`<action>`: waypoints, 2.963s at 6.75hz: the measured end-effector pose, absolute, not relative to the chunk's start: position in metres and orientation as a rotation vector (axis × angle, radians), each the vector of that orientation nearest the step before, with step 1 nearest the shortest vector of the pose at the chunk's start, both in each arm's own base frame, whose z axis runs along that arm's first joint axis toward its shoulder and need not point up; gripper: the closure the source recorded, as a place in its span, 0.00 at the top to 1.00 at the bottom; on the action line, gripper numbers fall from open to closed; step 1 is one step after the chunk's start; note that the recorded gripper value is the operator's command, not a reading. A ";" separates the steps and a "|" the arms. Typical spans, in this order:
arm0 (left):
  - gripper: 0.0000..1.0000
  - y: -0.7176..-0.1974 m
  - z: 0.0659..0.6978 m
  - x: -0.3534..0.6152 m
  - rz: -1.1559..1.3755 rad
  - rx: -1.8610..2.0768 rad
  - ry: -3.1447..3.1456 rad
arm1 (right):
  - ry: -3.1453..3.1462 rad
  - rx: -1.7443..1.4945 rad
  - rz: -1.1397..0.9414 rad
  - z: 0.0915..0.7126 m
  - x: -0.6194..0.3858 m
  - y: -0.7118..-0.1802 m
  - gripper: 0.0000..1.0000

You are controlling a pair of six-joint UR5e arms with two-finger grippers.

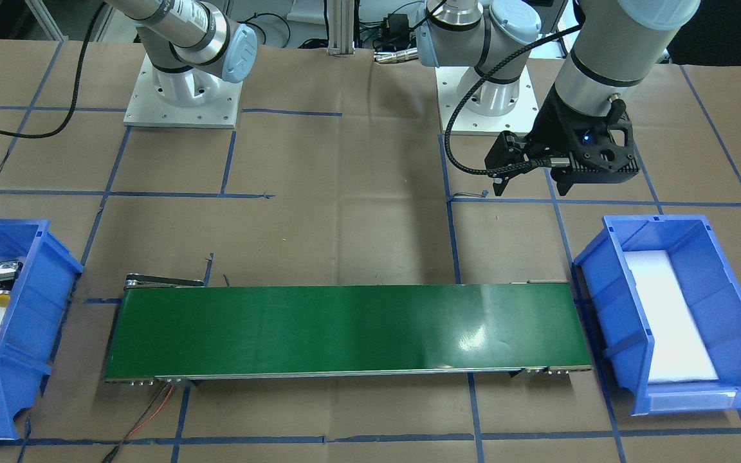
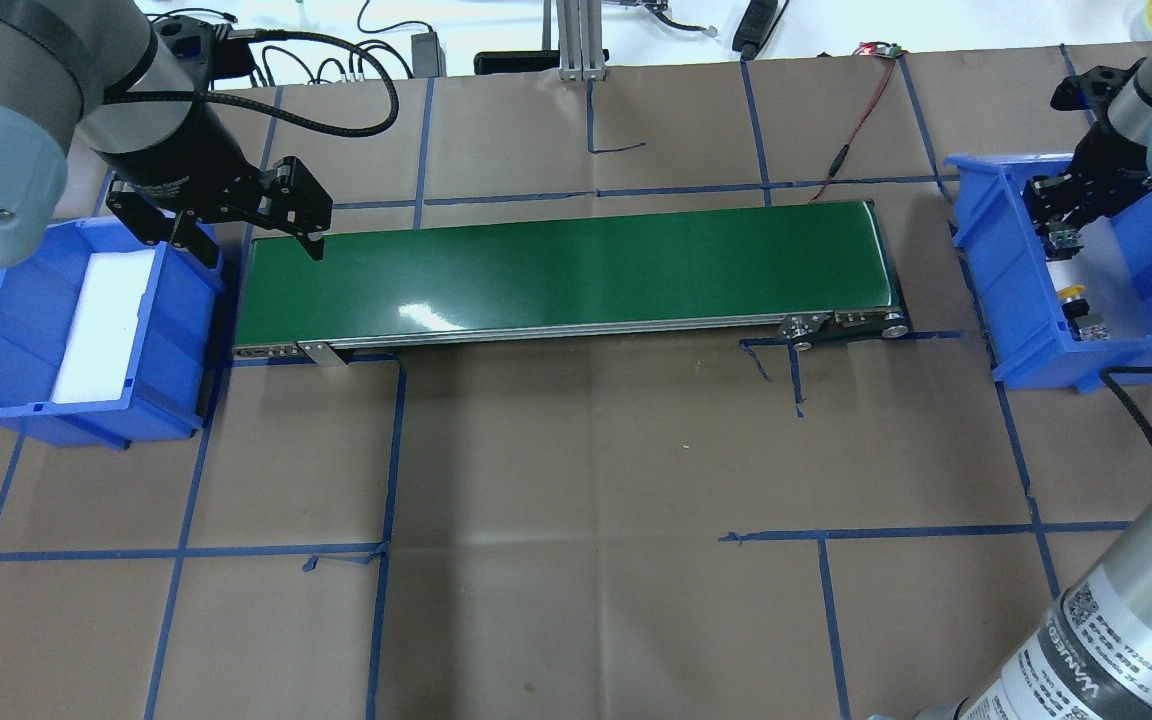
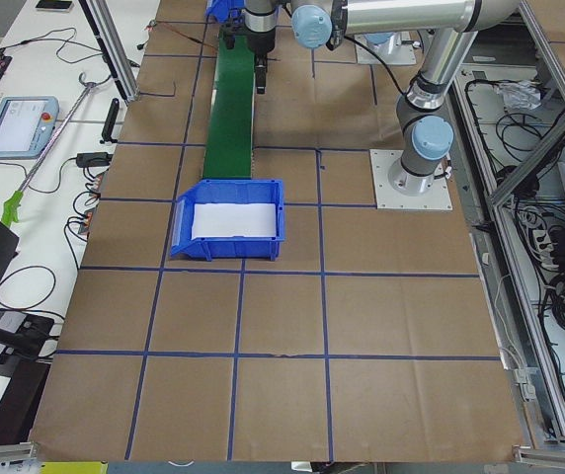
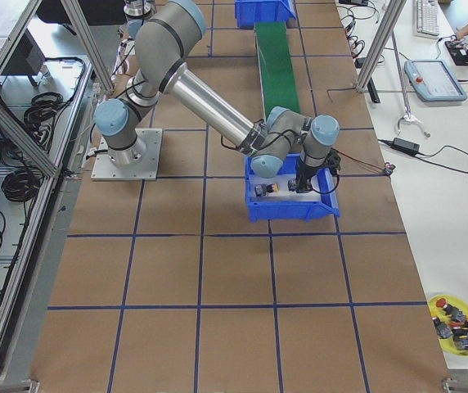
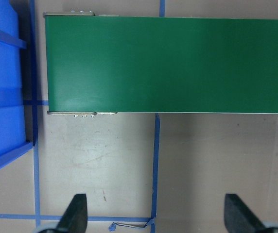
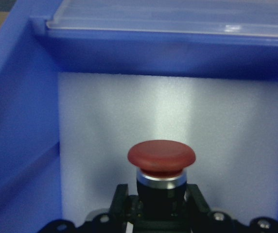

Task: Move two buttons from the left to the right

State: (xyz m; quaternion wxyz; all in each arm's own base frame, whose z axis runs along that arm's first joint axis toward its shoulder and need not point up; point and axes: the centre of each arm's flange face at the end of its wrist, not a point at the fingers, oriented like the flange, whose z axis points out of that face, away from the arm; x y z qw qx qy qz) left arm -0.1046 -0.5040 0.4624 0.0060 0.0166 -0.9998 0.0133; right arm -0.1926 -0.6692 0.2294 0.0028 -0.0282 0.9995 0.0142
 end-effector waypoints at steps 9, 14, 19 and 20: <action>1.00 -0.504 0.461 -0.104 0.037 0.052 -3.130 | 3.209 -0.049 -0.188 0.329 -0.184 -0.668 1.00; 1.00 -0.504 0.461 -0.105 0.038 0.052 -3.130 | 3.061 -0.084 -0.017 0.425 0.061 -0.608 1.00; 1.00 -0.504 0.461 -0.104 0.038 0.050 -3.130 | 3.062 0.070 -0.034 0.463 0.160 -0.503 1.00; 1.00 -0.504 0.461 -0.105 0.037 0.049 -3.130 | 3.060 0.083 -0.057 0.458 0.161 -0.484 1.00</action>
